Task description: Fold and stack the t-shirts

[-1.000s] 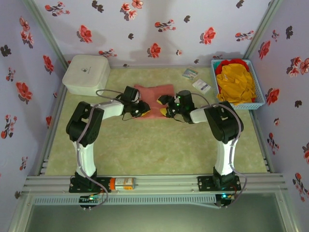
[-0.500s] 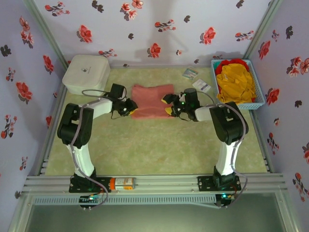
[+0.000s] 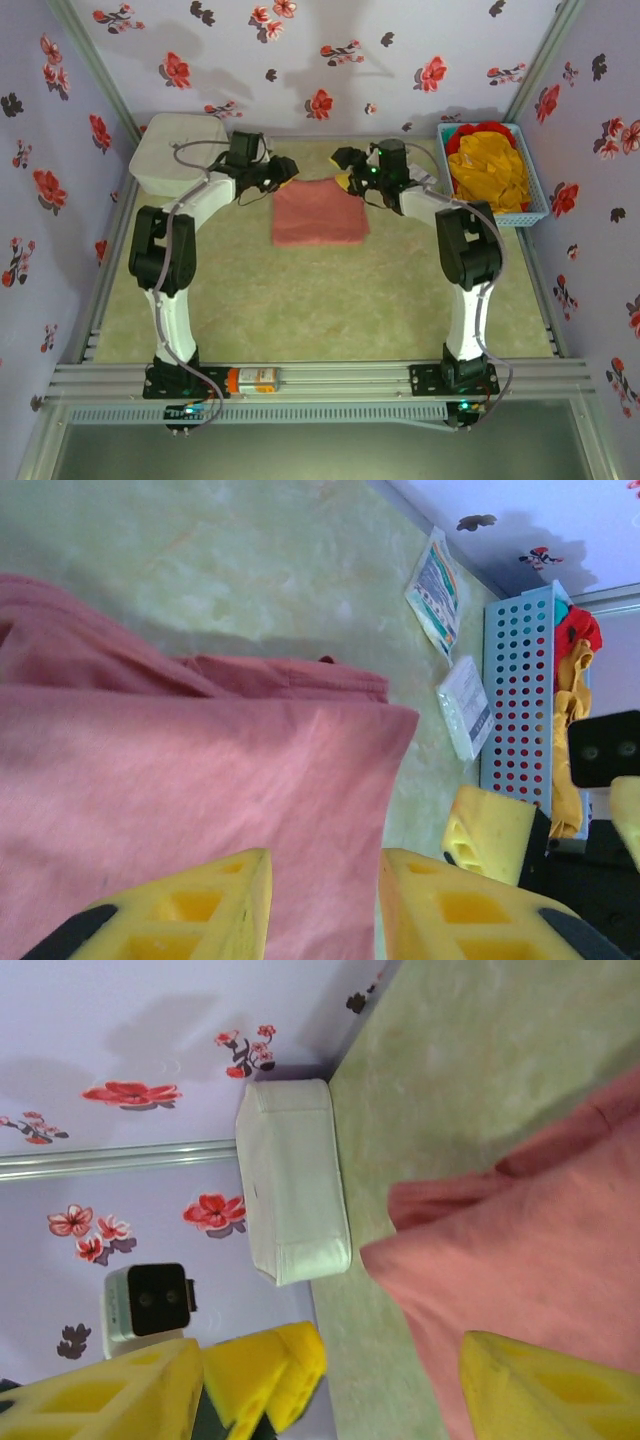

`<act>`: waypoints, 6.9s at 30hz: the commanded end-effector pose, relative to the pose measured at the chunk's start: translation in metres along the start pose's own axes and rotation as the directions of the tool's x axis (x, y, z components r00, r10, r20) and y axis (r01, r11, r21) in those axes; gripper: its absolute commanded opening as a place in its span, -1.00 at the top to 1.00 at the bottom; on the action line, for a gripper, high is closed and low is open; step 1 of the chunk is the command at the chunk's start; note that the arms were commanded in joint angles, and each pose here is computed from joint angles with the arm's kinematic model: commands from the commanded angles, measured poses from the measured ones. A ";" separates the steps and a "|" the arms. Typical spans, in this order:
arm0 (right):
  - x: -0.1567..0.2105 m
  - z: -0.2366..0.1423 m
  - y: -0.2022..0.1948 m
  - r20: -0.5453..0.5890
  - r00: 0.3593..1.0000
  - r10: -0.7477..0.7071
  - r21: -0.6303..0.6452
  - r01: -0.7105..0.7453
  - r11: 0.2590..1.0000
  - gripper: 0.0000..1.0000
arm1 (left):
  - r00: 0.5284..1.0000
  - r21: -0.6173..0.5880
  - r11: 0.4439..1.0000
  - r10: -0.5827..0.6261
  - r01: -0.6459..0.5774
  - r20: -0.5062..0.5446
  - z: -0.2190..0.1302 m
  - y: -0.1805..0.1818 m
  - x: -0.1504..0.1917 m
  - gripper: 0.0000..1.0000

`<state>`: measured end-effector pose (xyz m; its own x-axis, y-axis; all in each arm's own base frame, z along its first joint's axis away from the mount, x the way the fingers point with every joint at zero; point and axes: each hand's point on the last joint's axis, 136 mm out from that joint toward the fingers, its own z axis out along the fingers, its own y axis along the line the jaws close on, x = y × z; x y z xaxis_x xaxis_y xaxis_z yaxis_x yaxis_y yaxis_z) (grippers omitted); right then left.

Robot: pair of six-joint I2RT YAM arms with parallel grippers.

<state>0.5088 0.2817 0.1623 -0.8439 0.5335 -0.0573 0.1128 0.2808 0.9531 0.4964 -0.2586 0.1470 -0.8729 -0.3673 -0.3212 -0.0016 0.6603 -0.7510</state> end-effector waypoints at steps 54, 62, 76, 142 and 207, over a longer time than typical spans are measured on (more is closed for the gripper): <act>0.021 -0.066 -0.068 -0.097 0.989 -0.114 0.159 0.128 0.979 -0.42 | 0.916 -0.178 0.942 0.211 -0.284 -0.341 0.023 0.105 0.039 -0.13; 0.025 -0.073 -0.062 -0.091 0.989 -0.117 0.148 0.130 0.980 -0.41 | 0.910 -0.201 0.944 0.172 -0.262 -0.378 0.031 0.111 0.055 0.08; 0.030 -0.091 -0.048 -0.073 0.986 -0.150 0.139 0.159 0.977 -0.39 | 0.872 -0.433 0.814 0.169 -0.387 -0.460 -0.031 0.141 0.079 1.00; 0.066 -0.106 -0.082 -0.149 0.979 -0.137 0.154 0.160 0.975 -0.35 | 0.824 -0.815 0.440 -0.241 -0.378 -0.512 -0.192 0.271 0.115 -0.12; -0.027 -0.290 -0.114 0.133 0.393 -0.910 0.899 0.338 0.277 -0.99 | 0.536 -0.740 0.585 0.762 -0.332 0.363 -0.224 0.151 -0.009 -0.99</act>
<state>0.3506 0.0218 0.1171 -0.4960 0.1104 -0.8613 0.1528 0.9875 0.0386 0.3733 -0.0127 0.1308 -0.4977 0.0299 -0.8669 -0.0553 0.9963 0.0661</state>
